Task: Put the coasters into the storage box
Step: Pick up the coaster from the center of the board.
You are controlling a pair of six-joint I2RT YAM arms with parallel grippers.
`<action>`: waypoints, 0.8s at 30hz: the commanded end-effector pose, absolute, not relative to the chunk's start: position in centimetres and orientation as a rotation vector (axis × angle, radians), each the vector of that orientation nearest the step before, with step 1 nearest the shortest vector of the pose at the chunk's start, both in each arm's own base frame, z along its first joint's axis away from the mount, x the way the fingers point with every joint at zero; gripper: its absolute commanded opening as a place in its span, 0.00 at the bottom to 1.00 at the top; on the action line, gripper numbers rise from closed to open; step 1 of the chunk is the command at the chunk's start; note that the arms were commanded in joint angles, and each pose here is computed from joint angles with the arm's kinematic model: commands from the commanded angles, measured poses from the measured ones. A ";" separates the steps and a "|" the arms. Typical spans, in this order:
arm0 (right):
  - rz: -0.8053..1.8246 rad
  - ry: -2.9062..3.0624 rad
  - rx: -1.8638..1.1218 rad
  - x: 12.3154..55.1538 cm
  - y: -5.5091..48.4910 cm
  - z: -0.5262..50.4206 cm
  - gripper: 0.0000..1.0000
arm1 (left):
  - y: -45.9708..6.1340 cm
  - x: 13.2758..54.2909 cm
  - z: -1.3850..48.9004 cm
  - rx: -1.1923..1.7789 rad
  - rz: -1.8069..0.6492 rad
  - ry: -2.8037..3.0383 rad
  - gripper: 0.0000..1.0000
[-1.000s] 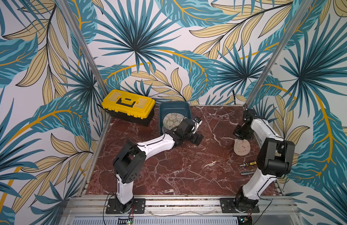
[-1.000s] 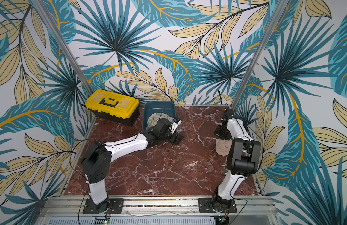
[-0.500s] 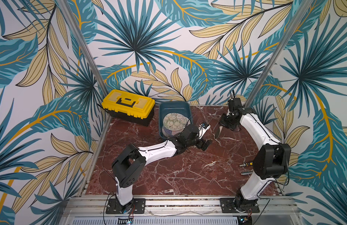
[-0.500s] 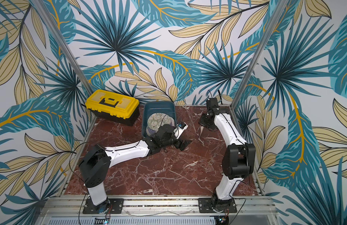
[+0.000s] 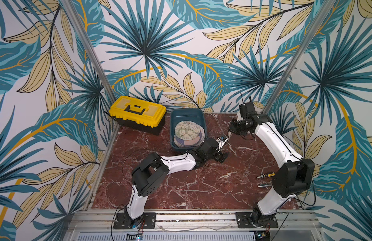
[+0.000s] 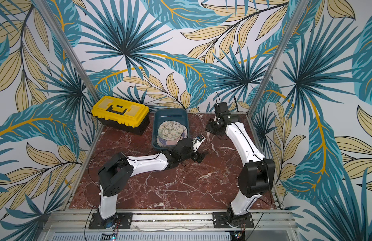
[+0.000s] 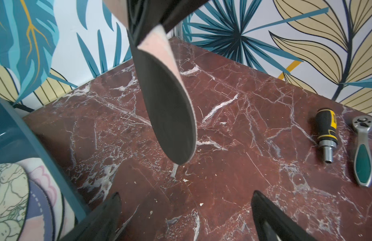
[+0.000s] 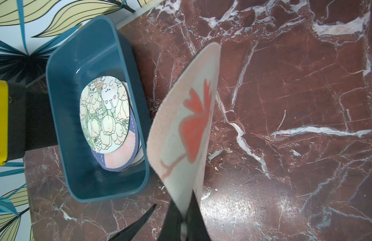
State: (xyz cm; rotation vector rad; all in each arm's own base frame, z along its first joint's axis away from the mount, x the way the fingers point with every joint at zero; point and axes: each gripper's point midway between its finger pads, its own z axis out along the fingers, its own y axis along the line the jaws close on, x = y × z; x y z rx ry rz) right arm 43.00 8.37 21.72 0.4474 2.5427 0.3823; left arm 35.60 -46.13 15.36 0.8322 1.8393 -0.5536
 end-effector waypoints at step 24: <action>0.529 2.519 0.337 40.9 10.6 24.1 0.00 | -47.6 40.6 22.5 0.606 -0.604 1.507 0.35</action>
